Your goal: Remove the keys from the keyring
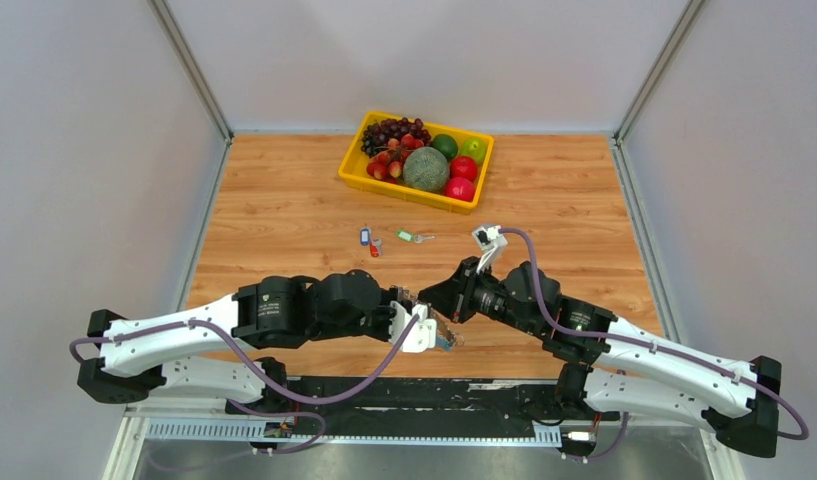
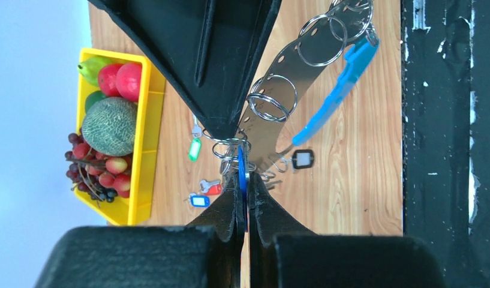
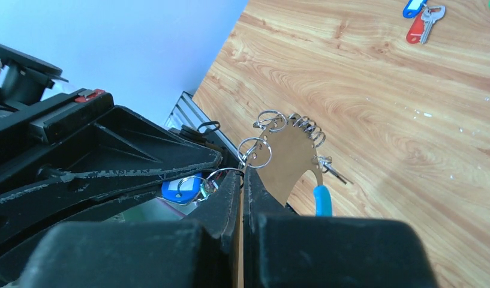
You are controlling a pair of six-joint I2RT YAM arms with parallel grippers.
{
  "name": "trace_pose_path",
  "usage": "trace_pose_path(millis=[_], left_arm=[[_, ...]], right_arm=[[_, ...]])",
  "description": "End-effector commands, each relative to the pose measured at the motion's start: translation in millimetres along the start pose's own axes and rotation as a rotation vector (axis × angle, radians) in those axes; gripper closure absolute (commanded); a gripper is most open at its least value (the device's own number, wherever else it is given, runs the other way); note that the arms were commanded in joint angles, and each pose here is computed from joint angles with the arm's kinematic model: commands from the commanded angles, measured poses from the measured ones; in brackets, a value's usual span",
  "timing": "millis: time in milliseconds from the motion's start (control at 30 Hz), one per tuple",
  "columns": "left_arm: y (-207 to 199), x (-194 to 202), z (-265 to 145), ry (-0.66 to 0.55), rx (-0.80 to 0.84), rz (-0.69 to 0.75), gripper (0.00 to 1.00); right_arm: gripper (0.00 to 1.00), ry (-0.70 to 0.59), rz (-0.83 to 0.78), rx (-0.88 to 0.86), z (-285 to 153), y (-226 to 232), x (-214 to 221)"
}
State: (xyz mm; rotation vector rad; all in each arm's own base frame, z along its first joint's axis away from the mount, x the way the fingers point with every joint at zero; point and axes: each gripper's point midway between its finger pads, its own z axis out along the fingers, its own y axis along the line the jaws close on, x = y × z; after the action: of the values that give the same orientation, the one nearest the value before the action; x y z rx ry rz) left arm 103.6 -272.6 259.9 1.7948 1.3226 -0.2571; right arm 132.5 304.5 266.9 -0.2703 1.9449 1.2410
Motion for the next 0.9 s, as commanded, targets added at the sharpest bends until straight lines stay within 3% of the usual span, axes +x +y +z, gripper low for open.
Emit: trace_pose_path(millis=[0,567,867], left_arm=[[-25,-20,-8,-0.122,0.089,0.066,1.0],[-24,-10,12,-0.035,-0.051,0.296,1.0],[-31,-7,24,0.01,-0.075,0.38,1.0]], right_arm=[[1.0,-0.287,0.149,0.136,-4,-24,-59],[1.0,-0.362,0.389,0.099,-14,-25,-66],[1.0,-0.464,0.504,0.104,-27,-35,-83]])
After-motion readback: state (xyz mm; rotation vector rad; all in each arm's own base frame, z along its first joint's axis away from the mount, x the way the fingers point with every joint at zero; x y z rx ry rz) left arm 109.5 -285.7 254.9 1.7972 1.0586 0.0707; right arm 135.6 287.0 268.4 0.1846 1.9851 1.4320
